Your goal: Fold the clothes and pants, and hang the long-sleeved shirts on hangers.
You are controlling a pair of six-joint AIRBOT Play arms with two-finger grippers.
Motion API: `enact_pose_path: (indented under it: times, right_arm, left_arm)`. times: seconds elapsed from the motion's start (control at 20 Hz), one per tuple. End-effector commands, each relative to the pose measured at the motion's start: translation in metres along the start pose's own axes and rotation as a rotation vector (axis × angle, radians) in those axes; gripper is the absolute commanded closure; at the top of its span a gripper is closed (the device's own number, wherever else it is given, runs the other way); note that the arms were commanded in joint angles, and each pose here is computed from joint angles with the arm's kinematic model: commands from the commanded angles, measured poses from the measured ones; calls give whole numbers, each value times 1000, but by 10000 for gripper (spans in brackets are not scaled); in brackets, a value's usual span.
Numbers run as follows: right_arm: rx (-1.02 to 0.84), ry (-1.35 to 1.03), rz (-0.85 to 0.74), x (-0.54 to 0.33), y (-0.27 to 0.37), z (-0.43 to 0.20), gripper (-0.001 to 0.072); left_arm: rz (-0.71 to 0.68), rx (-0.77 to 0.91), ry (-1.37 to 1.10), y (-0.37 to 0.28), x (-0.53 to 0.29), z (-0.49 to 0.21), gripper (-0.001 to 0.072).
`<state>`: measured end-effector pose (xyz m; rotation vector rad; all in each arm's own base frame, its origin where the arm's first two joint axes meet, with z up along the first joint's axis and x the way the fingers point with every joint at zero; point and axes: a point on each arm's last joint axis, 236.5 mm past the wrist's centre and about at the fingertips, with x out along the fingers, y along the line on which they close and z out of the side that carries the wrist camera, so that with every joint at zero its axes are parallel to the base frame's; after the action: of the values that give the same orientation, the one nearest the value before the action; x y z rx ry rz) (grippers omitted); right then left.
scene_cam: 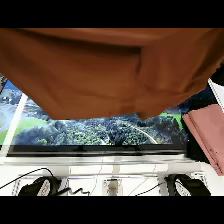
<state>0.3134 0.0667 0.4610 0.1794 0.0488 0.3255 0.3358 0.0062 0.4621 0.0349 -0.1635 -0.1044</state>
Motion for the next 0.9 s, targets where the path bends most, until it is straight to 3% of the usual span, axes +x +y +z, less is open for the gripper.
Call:
enact_pose_path:
  times: [0.0,0.15,0.4,0.55,0.7,0.85]
  right_arm:
    - [6,106,20,-28,18,-23,688]
    - [86,197,87,-30,34,-43,688]
    - [168,146,204,-32,62,-28,688]
    - [132,161,199,-36,63,-30,688]
    - [27,188,211,-56,73,-37,690]
    - [-29,81,152,-79,72,-15,691]
  left_arm:
    - [-58,122,237,-16,-22,-50,697]
    - [2,150,161,-5,-22,-29,697]
    - [38,131,47,1,-22,-1,696]
    - [42,153,29,-4,-34,8,697]
    - [118,299,67,3,-65,12,698]
    - [166,372,7,-4,-102,37,697]
